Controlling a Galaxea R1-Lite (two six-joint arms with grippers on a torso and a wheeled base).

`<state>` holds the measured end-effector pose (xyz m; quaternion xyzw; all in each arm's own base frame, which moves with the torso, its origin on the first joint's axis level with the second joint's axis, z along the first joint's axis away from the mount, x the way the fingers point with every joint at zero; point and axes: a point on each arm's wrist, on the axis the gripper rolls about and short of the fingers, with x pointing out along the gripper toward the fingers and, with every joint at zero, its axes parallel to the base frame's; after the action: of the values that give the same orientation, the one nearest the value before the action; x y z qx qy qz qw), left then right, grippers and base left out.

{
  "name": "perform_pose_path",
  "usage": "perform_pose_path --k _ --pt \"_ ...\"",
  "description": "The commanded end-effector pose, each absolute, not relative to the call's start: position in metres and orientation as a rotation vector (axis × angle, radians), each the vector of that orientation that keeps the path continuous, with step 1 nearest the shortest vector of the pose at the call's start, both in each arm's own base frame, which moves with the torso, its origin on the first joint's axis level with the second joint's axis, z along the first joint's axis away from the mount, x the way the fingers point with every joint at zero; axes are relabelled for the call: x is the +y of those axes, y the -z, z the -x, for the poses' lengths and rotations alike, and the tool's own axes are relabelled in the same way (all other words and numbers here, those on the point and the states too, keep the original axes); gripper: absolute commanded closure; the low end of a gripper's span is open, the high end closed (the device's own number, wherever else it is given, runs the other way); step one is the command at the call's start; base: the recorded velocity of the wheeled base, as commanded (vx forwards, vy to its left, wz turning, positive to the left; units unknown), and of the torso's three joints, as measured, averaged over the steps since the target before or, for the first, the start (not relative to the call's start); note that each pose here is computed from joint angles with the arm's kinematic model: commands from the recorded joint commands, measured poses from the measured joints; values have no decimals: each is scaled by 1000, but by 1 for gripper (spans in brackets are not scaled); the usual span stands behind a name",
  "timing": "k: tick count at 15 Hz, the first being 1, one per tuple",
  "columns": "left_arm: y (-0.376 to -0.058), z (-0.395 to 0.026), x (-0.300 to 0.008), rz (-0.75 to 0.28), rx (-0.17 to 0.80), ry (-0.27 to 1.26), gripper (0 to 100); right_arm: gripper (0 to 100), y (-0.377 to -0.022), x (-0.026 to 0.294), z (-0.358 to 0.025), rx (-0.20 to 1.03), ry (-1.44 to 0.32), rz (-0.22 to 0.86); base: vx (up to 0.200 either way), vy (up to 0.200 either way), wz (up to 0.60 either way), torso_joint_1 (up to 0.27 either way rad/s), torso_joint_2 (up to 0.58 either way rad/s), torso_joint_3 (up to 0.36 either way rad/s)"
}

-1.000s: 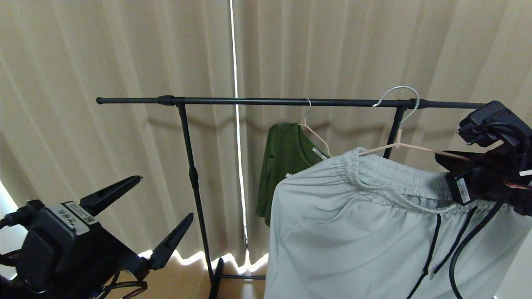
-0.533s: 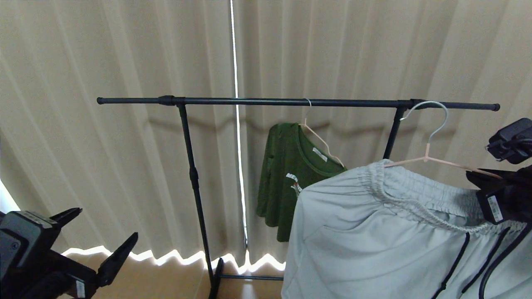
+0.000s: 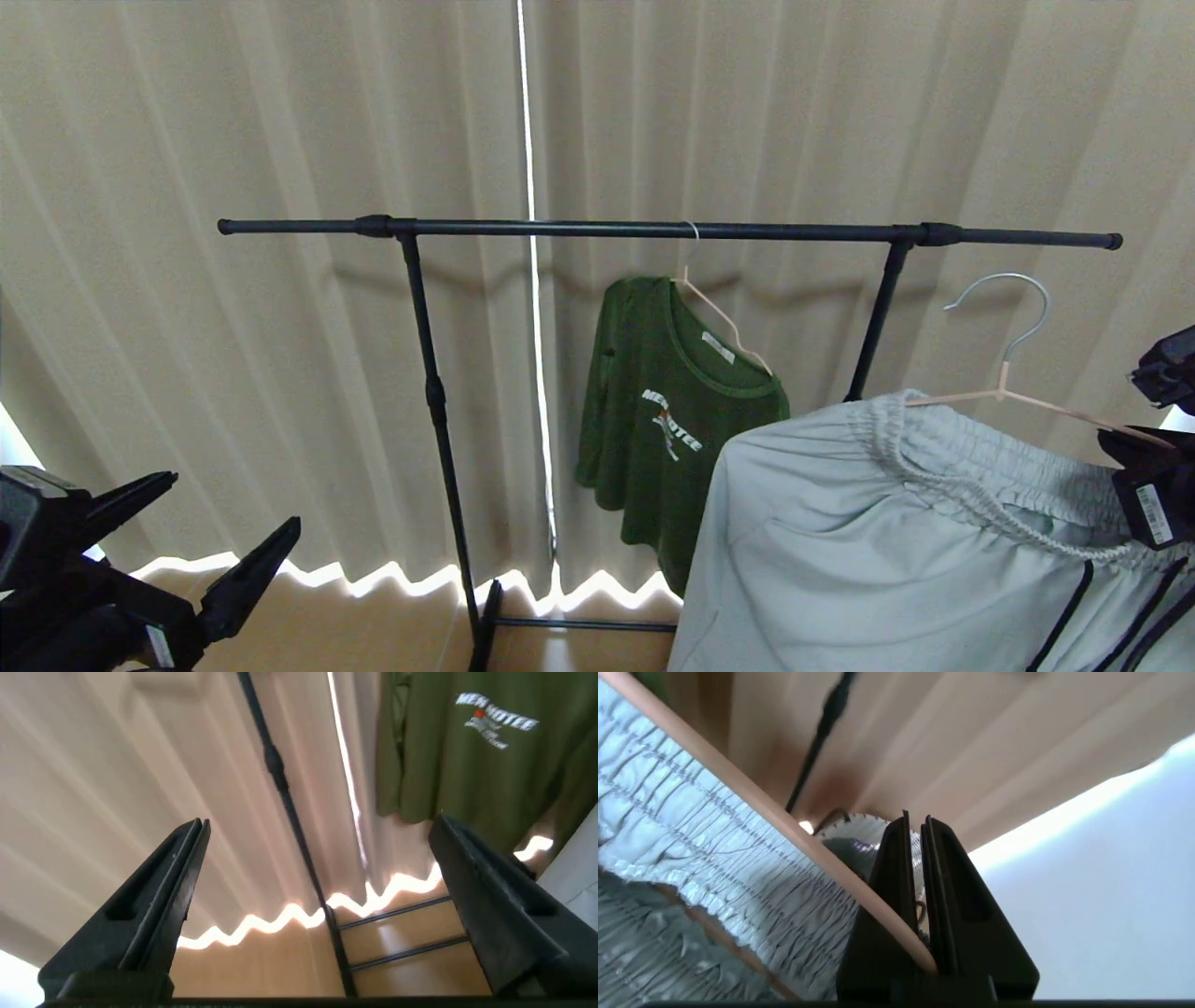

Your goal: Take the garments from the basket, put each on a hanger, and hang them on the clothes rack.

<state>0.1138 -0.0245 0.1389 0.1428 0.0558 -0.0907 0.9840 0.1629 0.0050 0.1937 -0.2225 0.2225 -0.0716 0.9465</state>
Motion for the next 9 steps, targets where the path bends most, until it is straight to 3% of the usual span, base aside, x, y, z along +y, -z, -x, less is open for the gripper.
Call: perform_pose_path --k 1,9 --pt "-139 -114 -25 -288 111 183 0 100 -192 5 -164 459 143 454 0 200 0 2 7 2" --pt "-139 -113 -25 -291 109 186 0 100 -192 7 -167 464 132 456 0 200 0 0 8 1"
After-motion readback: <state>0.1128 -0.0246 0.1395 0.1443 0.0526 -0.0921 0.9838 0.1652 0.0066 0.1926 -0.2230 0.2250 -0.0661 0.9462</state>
